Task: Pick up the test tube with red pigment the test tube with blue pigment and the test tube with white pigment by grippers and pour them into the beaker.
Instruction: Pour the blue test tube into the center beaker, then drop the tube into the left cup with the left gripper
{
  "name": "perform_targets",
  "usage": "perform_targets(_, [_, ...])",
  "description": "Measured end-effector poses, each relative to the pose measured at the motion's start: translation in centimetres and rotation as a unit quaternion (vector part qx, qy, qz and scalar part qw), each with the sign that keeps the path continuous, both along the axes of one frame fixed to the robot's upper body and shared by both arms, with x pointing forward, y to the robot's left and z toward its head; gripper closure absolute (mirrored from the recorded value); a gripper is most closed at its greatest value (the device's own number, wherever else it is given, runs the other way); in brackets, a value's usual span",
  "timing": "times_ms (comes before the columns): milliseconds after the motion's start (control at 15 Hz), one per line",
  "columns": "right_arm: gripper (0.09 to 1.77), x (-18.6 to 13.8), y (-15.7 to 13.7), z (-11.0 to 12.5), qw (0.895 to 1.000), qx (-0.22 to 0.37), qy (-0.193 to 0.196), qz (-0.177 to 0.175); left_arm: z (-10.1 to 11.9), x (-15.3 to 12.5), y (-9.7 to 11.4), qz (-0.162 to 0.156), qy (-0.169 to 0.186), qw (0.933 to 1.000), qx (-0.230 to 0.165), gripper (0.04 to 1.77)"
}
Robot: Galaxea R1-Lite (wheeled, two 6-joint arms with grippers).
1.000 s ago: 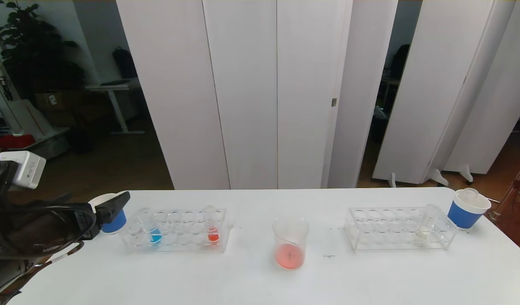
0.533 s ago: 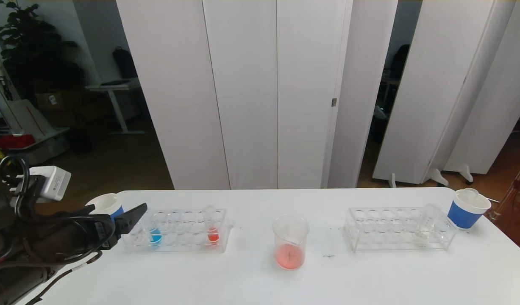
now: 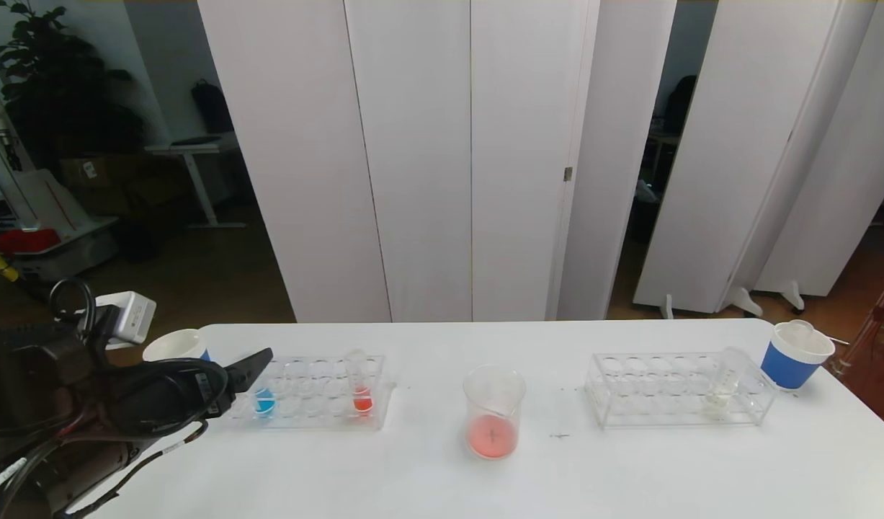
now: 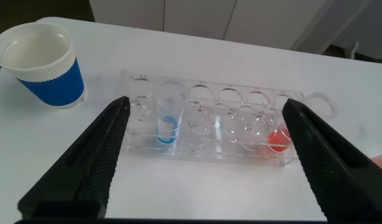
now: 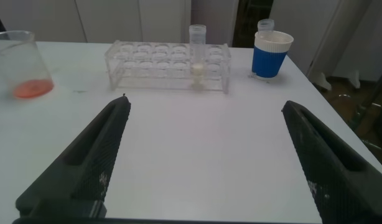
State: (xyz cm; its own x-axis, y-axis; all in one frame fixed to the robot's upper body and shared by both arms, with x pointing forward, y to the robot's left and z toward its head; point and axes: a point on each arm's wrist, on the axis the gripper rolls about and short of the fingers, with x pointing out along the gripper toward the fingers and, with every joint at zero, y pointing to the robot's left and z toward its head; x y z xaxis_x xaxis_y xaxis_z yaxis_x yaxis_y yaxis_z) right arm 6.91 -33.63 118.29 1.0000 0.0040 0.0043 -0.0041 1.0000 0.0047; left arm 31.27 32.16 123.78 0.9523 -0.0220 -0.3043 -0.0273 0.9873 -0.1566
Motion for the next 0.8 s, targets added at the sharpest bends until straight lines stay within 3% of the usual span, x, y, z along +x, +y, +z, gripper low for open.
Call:
perform_targets(667, [0.11, 0.0, 0.0, 0.0, 1.0, 0.0, 0.0, 0.0, -3.4, 3.3, 0.2, 0.032, 0.037, 0.9983, -0.031, 0.06])
perform_targets(800, [0.11, 0.0, 0.0, 0.0, 1.0, 0.0, 0.0, 0.0, -3.5, 3.8, 0.3, 0.036, 0.024, 0.9986, -0.031, 0.06])
